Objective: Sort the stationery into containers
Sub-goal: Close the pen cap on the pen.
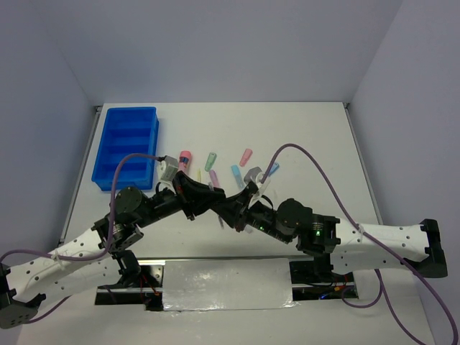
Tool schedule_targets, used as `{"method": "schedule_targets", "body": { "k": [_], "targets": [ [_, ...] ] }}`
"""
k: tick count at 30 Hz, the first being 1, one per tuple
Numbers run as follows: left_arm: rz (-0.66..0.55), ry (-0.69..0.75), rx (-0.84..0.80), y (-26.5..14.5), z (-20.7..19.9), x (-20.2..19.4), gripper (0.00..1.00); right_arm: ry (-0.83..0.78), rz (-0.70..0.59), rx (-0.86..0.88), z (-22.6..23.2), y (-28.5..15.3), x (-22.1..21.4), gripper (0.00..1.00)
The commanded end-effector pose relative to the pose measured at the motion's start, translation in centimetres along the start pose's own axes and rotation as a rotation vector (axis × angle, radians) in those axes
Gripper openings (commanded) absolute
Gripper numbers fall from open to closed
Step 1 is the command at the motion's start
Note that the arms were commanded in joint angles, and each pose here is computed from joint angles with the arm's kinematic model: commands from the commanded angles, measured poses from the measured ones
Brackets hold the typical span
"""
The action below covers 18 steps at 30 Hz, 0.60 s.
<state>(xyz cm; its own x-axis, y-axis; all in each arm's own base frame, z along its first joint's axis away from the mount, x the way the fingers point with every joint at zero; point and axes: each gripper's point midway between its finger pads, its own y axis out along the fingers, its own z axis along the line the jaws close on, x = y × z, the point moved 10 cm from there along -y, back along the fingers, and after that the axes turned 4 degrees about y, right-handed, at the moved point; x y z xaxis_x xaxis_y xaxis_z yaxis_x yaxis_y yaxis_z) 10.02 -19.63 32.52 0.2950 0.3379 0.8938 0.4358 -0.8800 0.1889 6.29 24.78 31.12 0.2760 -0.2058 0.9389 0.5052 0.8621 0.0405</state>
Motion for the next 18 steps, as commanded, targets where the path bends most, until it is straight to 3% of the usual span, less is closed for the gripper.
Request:
{"method": "schedule_targets", "body": {
  "k": [1,6,9,10,12,13,16,18],
  "targets": [
    [-0.074,0.054,-0.129,0.4,-1.8,2.5,0.00,0.017,-0.020,0.097,1.0,0.2,0.3,0.20],
    [-0.079,0.060,-0.149,0.4,-2.0,2.7,0.02,0.025,-0.029,0.089,0.8,0.1,0.2,0.03],
    [-0.084,0.061,-0.162,0.4,-2.1,2.8,0.13,0.033,-0.041,0.085,0.7,0.0,0.2,0.00],
    [-0.084,0.061,-0.167,0.4,-2.2,2.8,0.28,0.041,-0.044,0.080,0.7,-0.1,0.2,0.00],
    [-0.081,0.058,-0.152,0.5,-2.0,2.6,0.47,0.051,-0.061,0.075,0.6,-0.3,0.3,0.00],
    [-0.079,0.056,-0.143,0.5,-1.9,2.6,0.69,0.052,-0.066,0.061,0.4,-0.3,0.3,0.00],
    [-0.084,0.064,-0.095,0.4,-1.6,2.9,0.91,0.042,-0.060,0.043,0.2,-0.4,0.3,0.00],
    [-0.096,0.080,-0.063,0.4,-1.7,3.6,0.99,0.034,-0.043,0.045,0.3,-0.3,0.1,0.00]
  ]
}}
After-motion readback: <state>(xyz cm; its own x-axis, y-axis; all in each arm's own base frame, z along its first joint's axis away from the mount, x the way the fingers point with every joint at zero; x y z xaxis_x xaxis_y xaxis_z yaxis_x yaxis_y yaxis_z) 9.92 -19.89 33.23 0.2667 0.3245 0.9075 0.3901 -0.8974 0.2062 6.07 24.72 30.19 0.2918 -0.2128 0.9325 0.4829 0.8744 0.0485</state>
